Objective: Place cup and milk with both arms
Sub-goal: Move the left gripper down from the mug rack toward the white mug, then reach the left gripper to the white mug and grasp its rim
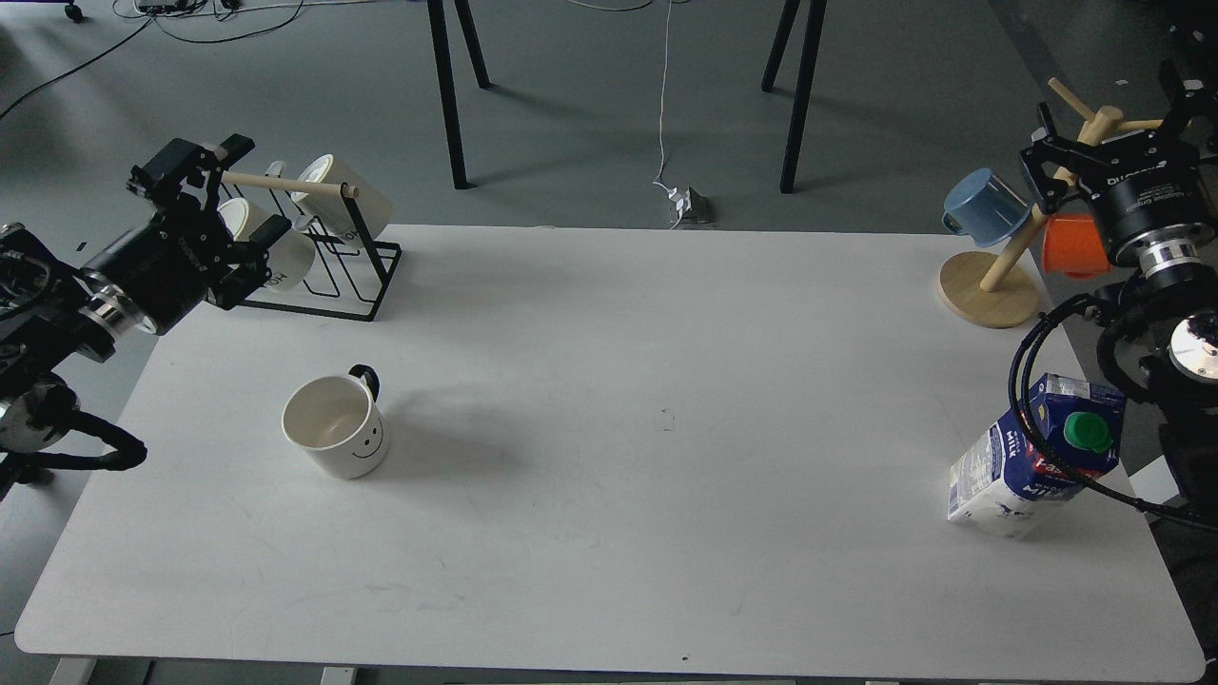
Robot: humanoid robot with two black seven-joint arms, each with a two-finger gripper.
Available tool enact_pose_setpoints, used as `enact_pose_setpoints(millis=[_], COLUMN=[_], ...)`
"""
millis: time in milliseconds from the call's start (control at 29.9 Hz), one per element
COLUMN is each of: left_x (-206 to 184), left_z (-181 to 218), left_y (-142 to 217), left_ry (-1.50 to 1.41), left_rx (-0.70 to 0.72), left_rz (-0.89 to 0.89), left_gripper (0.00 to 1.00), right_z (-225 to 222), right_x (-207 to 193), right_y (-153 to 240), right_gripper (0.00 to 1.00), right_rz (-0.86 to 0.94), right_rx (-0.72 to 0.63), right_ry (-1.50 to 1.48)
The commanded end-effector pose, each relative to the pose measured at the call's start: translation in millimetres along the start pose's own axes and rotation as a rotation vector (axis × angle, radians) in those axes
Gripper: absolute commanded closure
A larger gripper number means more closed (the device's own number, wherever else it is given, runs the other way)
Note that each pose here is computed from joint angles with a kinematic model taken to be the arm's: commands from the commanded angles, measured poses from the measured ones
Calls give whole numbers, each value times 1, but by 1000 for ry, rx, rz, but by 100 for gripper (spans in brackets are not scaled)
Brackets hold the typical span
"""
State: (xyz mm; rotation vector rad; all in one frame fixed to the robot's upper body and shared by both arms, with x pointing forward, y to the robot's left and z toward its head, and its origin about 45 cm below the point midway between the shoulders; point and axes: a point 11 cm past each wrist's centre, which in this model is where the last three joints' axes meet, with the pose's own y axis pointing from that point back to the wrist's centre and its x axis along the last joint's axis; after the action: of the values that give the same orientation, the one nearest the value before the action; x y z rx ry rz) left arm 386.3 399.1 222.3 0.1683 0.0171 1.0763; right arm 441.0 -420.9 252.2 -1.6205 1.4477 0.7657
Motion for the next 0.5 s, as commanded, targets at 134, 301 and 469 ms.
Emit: enact_pose_setpoints(millis=[134,301,469], left_x=[-19,-24,-27], left_z=[15,-7,-33], left_y=[19,21,24], left_ry=[-341,-638,-936], left_rx=[84,200,257], left_rz=[-181,-235,-254], left_gripper=[6,6,6], right_z=[-1,-9,-23], right_x=[1,1,1], right_y=[1,2,3], right_gripper=[1,1,1], right_rz=[1,3,5], right_rx=[3,22,34], right_ry=[-1,3,29])
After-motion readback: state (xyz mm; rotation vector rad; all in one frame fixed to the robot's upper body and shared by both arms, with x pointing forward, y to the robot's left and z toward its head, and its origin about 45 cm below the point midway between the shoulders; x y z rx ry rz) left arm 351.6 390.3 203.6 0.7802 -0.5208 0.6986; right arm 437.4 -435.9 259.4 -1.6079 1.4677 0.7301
